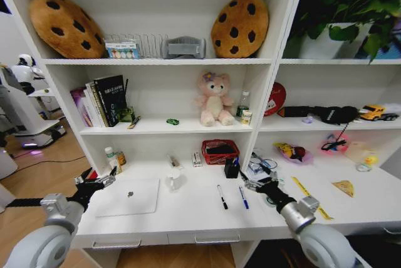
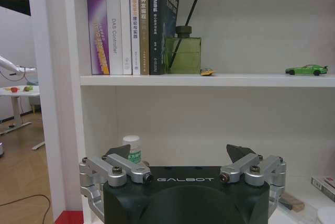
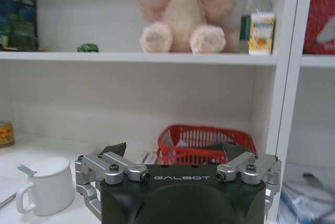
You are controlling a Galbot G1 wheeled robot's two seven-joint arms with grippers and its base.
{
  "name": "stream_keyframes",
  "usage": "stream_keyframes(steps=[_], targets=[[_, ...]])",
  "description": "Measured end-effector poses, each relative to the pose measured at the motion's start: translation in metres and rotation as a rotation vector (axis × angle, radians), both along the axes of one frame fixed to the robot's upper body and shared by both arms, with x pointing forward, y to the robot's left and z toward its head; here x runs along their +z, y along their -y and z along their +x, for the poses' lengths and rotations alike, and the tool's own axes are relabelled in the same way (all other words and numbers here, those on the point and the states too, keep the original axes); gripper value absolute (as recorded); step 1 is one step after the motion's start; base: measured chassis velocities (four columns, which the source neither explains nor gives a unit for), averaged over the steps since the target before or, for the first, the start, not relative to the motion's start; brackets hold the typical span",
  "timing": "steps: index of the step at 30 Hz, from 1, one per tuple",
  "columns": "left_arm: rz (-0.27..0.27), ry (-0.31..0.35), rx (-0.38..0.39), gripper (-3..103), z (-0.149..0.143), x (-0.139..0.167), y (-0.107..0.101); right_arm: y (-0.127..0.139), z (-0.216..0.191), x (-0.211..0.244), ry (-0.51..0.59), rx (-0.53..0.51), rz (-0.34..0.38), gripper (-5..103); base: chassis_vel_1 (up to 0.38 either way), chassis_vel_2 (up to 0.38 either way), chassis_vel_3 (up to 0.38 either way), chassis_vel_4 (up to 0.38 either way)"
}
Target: Organize the objects on the table.
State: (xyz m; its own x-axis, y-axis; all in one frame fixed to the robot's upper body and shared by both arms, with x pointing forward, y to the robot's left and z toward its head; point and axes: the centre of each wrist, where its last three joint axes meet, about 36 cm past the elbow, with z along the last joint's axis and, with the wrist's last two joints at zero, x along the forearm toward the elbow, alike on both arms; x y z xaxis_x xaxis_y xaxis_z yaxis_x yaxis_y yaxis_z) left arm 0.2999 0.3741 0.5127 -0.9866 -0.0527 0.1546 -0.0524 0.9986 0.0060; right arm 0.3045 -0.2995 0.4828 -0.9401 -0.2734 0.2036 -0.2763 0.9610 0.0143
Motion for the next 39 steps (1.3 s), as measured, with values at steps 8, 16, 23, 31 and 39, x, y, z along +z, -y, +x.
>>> stream_keyframes(steps=[8,16,23,31,39], targets=[[0.0,0.0,0.0,100,0.0,0.0,0.0,-0.026,0.034,-0.012,-0.281,-0.106,0.002,100,0.003,0.006,-0.003,-0.002],[0.0,0.0,0.0,100,0.0,0.0,0.0,-0.05,0.072,-0.044,-0.405,-0.099,0.03,100,0.0,0.0,0.0,0.0],[0.0,0.0,0.0,100,0.0,0.0,0.0,-0.066,0.107,-0.063,-0.437,-0.101,0.004,100,0.0,0.0,0.0,0.0],[0.0,0.0,0.0,100,0.0,0.0,0.0,-0.081,0.117,-0.083,-0.495,-0.095,0.003,100,0.0,0.0,0.0,0.0],[0.0,0.0,0.0,100,0.0,0.0,0.0,-0.085,0.121,-0.091,-0.526,-0.12,0.022,102,0.0,0.0,0.0,0.0]])
